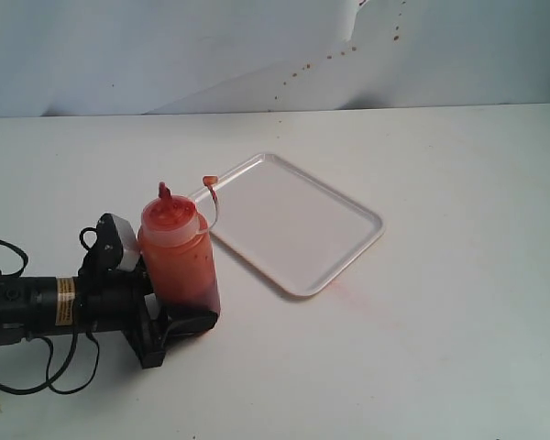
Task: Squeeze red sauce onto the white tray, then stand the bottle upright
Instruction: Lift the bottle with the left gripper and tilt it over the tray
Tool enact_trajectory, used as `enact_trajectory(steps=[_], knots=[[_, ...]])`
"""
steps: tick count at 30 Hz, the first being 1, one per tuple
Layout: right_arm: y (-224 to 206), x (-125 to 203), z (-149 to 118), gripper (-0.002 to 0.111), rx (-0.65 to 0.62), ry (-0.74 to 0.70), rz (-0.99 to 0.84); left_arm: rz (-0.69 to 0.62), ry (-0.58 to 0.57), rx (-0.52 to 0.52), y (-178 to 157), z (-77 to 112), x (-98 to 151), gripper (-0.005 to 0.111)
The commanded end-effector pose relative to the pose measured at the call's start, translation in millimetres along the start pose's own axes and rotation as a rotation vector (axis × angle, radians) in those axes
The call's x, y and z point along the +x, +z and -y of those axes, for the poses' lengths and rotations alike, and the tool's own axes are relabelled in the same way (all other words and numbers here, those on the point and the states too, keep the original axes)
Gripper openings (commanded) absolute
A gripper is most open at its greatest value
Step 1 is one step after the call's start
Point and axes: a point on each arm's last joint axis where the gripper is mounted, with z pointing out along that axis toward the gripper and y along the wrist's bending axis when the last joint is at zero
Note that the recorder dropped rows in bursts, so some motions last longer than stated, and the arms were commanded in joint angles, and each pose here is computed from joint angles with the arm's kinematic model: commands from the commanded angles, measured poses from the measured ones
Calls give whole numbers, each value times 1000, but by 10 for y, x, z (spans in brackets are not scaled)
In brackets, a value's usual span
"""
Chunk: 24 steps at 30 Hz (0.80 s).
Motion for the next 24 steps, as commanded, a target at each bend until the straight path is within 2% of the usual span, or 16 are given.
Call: enact_trajectory(steps=[1, 5, 11, 16, 24], knots=[[-1, 8, -2, 0, -2, 6, 4, 17, 6, 15, 13, 15, -19, 1], [-1, 8, -2, 0, -2, 6, 4, 43, -5, -14, 2, -9, -63, 0], [-1, 8, -2, 0, -2, 6, 4, 93, 71, -34, -80, -1, -266, 0], [-1, 8, -2, 0, -2, 6, 4, 146, 76, -104, -147, -40, -418, 0], [-1, 8, -2, 0, -2, 6, 4, 201, 260, -282, -229, -157, -568, 0]])
